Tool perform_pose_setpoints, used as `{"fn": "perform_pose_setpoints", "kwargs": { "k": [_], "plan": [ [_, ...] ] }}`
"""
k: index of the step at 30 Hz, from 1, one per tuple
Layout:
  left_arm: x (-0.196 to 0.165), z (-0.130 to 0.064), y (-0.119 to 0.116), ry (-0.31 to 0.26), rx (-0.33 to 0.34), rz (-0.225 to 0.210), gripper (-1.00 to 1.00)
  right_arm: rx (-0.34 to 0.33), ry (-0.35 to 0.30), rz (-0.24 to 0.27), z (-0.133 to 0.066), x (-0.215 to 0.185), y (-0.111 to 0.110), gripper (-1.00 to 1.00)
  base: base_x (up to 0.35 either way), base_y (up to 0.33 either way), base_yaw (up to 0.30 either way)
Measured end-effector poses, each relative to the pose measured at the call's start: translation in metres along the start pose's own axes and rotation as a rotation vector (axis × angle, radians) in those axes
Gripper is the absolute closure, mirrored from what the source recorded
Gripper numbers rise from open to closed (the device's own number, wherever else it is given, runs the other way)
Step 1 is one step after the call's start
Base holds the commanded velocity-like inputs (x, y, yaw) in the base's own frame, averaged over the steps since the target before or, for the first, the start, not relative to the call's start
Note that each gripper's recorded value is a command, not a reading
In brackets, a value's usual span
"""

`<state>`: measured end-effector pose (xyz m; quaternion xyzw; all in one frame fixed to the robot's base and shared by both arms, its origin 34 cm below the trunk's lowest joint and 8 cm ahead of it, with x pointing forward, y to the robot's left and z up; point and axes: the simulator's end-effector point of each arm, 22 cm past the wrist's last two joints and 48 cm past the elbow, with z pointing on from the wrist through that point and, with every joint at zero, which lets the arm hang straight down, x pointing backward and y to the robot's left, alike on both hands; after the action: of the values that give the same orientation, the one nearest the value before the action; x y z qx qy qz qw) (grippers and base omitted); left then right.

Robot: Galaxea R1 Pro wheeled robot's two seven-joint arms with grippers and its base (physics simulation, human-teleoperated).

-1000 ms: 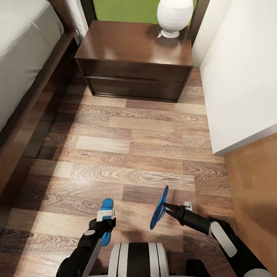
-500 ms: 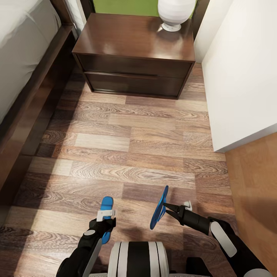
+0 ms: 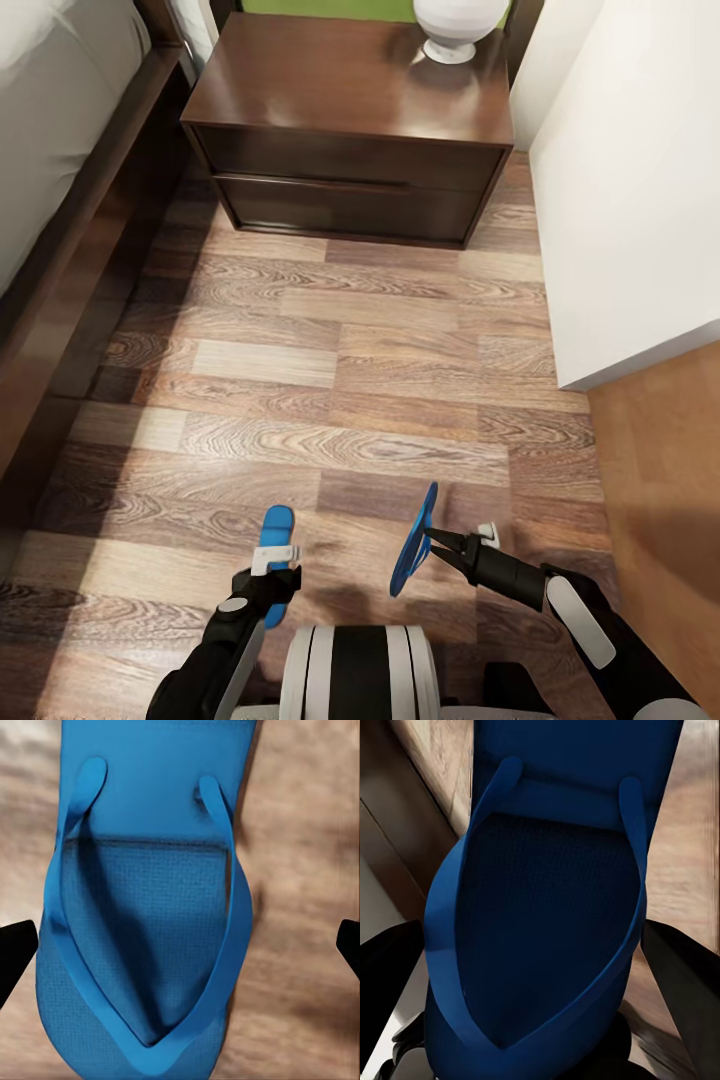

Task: In the bedroom, move the book from the bed onto either nightstand, and place the two sandals side by side next to the bed.

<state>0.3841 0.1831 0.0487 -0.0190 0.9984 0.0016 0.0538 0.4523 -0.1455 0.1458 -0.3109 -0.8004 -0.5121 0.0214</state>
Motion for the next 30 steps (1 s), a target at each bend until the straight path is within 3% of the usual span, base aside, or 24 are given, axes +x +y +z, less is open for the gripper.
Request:
{"fn": "perform_pose_setpoints", "kwargs": {
  "k": [26, 30],
  "plan": [
    [0.0012, 0.0010, 0.0002, 0.002, -0.001, 0.000, -1.00, 0.000, 0.000, 0.004, 0.0004, 0.0001, -0.0014, 1.00, 0.000, 0.000, 0.000],
    [0.0090, 0.0054, 0.0005, 0.019, -0.002, 0.000, -1.00, 0.009, 0.006, 0.017, 0.0018, 0.0027, -0.0099, 1.00, 0.000, 0.000, 0.000]
  ]
}}
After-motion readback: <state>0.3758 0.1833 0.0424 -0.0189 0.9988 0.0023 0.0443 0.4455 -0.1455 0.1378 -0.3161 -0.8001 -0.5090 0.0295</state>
